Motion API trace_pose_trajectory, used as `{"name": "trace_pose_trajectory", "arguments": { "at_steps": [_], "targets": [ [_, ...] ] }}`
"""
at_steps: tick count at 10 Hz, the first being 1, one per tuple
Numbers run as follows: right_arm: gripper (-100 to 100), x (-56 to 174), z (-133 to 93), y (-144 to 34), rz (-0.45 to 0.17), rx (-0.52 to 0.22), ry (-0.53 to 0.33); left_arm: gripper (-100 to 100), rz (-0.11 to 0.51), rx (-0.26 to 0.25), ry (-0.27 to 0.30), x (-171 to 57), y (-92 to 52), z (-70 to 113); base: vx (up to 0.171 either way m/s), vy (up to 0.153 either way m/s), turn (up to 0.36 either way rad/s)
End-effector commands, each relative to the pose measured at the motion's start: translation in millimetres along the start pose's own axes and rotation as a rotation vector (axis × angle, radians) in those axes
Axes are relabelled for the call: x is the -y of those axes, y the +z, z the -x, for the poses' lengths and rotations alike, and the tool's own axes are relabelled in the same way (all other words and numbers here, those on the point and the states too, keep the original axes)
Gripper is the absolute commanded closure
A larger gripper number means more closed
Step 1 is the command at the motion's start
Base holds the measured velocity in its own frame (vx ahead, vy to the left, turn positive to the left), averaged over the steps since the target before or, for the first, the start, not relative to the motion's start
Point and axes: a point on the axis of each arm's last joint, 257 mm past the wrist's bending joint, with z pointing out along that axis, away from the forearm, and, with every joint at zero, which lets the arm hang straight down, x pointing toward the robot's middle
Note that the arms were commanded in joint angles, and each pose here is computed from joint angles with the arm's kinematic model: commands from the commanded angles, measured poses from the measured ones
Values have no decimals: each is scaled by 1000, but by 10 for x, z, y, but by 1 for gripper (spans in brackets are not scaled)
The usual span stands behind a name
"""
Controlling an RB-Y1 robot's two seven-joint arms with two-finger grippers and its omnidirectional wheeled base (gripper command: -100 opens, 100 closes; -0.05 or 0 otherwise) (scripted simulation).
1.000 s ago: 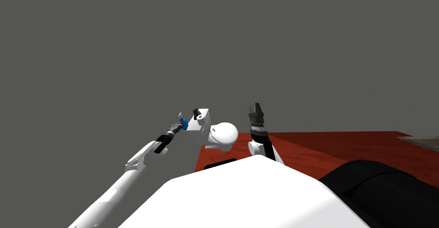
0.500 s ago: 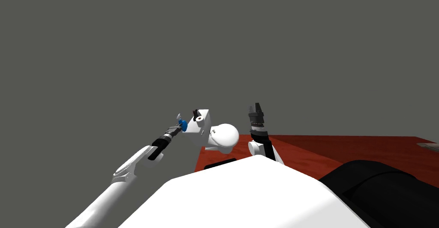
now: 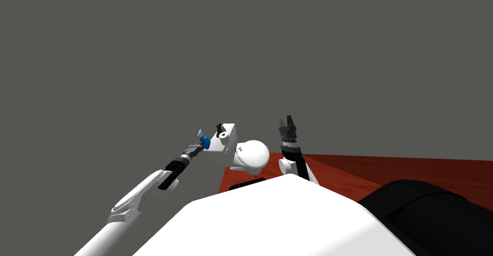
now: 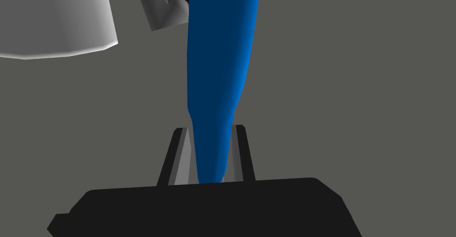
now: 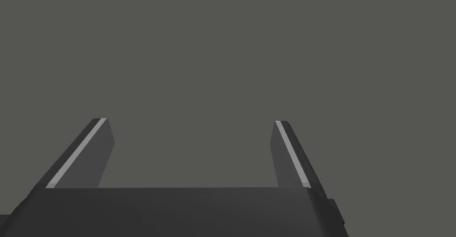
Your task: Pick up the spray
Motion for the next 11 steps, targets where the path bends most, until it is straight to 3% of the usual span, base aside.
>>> {"name": "trace_pose_trajectory", "arguments": {
  "at_steps": [1,3,5,6,8,9,10,11],
  "targets": [
    [0,0,0,0,0,0,0,100,0,-8,21,-60,-140,71,128,-60,112],
    [0,0,0,-1,0,0,0,100,-22,-24,9,88,-278,-28,109,-52,66],
    [0,0,0,0,0,0,0,100,-51,-7,7,248,-298,57,-11,0,-16],
    [0,0,0,0,0,0,0,100,-49,-21,32,177,-407,102,122,-64,137],
    [0,0,0,-1,0,0,0,100,-77,-38,16,365,-560,18,101,-54,55],
    [0,0,0,0,0,0,0,100,-95,-32,12,473,-592,53,6,-3,-21],
    [0,0,0,0,0,0,0,100,-85,-34,16,419,-566,48,0,0,0],
    [0,0,0,0,0,0,0,0,-88,-33,14,439,-568,53,0,0,0]
  ]
}}
